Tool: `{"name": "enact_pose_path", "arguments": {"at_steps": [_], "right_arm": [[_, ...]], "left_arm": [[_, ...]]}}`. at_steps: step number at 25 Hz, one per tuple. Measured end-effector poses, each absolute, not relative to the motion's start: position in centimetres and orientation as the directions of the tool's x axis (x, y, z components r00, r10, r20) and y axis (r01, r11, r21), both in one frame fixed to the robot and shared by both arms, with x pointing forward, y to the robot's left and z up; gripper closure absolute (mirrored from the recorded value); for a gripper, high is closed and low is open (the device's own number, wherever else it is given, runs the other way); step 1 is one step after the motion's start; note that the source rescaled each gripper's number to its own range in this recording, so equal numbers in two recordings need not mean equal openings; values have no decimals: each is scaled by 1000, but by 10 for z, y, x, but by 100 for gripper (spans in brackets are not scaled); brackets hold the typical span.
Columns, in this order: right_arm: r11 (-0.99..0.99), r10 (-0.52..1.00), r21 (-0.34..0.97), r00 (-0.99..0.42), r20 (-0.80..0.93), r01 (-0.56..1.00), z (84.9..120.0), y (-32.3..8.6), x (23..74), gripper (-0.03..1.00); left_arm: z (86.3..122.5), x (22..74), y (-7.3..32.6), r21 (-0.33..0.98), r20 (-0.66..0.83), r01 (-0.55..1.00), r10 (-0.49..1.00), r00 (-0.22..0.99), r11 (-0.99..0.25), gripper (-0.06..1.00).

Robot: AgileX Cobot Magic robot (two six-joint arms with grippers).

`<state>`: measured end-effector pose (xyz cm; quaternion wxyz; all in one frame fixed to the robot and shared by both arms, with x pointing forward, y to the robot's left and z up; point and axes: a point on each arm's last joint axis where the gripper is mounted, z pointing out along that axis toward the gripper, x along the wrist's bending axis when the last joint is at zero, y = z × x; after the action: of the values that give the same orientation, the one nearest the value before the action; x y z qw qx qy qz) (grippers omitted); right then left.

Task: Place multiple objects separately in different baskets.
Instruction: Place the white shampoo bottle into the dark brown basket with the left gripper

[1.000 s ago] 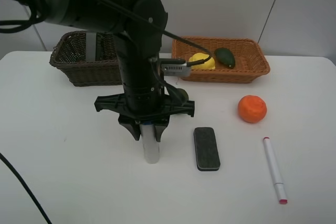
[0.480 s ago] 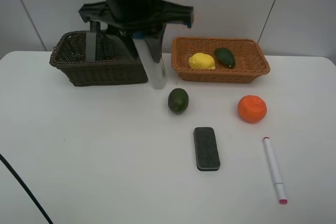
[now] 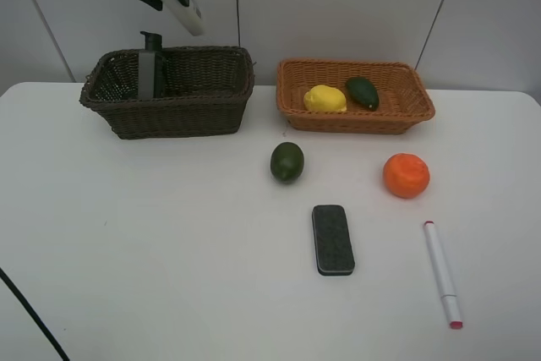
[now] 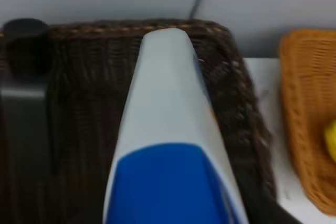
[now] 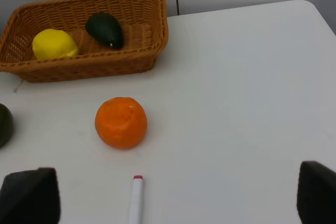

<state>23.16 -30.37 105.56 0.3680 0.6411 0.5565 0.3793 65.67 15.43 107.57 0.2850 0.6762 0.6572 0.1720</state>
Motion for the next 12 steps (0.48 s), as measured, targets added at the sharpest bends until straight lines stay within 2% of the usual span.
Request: {"name": "enact_pose_path", "arguments": {"at_steps": [6,7,9,10,11,12], "right_arm": [[-110,993,894,93,77,434,1056,-304,232,-2],[-110,993,894,93,77,434,1056,-304,232,-2],[-110,993,894,93,77,434,1056,-304,232,-2],[-110,993,894,93,77,434,1056,-304,232,-2],[-110,993,894,93,77,434,1056,-304,232,-2],[-110,993,894,93,77,434,1056,-304,232,-2]], "left_arm": [[1010,686,158,552,-73,832,991,116,-57,93],[1003,688,157,544,-66,837,990,123,-68,88],[992,691,156,540,-59,838,989,134,-81,58],[991,692,155,542,-57,836,989,138,-86,35],[991,693,155,545,-56,834,988,142,-88,17],[991,693,155,547,-55,832,988,144,-91,8]]}}
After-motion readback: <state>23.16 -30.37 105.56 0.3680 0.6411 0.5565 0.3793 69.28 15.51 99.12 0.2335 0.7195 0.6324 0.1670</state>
